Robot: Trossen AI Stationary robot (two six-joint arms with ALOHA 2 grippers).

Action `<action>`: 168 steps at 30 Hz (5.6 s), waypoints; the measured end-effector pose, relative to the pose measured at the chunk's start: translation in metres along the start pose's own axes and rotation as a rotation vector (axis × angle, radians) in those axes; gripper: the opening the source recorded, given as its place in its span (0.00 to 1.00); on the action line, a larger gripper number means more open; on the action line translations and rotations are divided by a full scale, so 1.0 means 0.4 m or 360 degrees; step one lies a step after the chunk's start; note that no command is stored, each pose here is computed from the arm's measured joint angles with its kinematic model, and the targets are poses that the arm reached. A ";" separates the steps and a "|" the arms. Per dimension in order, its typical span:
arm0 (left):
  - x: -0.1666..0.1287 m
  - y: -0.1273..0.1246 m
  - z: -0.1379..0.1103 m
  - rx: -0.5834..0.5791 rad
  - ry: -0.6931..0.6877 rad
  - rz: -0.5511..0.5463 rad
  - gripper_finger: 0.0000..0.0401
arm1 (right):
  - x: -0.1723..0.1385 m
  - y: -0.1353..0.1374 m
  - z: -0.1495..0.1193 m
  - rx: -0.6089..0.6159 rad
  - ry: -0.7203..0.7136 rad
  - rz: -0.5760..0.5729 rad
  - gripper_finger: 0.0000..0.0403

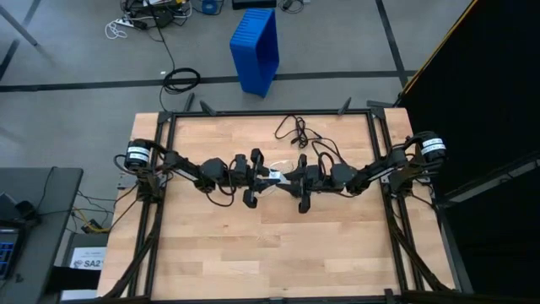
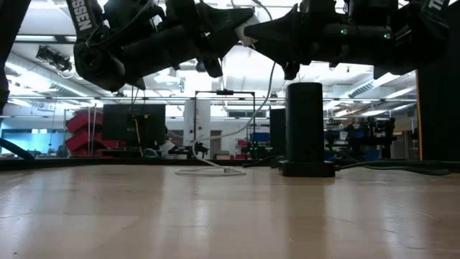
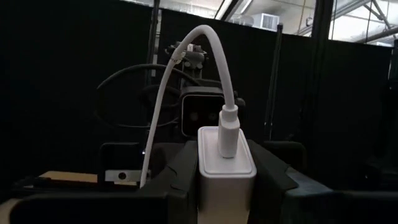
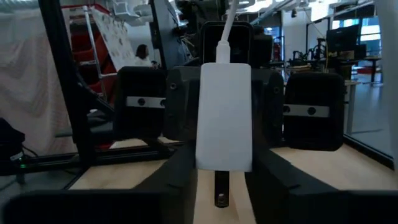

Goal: Insert USB
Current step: Insert the white charger adapter into the black outlet extension

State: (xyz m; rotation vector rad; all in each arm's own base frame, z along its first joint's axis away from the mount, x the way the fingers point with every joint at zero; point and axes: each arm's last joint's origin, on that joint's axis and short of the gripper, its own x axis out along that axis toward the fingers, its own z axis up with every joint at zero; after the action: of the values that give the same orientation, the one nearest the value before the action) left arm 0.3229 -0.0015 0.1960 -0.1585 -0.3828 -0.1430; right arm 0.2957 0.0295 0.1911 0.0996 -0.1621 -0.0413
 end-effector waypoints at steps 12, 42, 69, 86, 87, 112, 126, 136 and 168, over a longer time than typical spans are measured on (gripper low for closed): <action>-0.093 0.024 0.072 0.0033 0.0004 -0.0008 0.35 | -0.017 -0.017 0.025 0.0114 0.0222 -0.0055 0.17; -0.028 0.039 0.145 0.0840 0.0527 0.0195 0.34 | -0.062 -0.031 0.066 0.0474 0.0602 0.0308 0.17; 0.133 0.072 0.108 0.0907 0.0402 0.0151 0.34 | -0.061 -0.026 0.062 0.0502 0.0615 0.0333 0.17; 0.102 0.033 0.211 0.1584 0.0721 0.1512 0.06 | -0.061 -0.028 0.060 0.0494 0.0633 0.0336 0.17; 0.097 0.026 0.222 0.1635 0.0785 0.1609 0.05 | -0.061 -0.028 0.060 0.0495 0.0633 0.0346 0.17; -0.088 -0.131 0.010 0.1271 0.1313 0.1395 0.04 | -0.063 -0.085 0.049 0.0454 0.0688 0.0116 0.17; -0.006 -0.178 0.048 0.1279 0.1056 0.0394 0.25 | -0.064 -0.087 0.046 0.0486 0.0729 0.0095 0.17; 0.077 -0.183 0.077 0.1620 0.1101 0.0209 0.58 | -0.067 -0.085 0.043 0.0561 0.0772 0.0151 0.17; 0.150 -0.088 0.091 0.1726 0.1275 -0.0099 0.60 | -0.054 -0.073 0.054 0.0702 0.0943 0.0335 0.17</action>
State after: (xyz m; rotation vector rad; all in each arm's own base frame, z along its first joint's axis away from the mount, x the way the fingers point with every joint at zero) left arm 0.3589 -0.0358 0.2566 0.9626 0.3677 -0.0363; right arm 0.2700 -0.0005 0.2061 0.5268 0.4147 0.2347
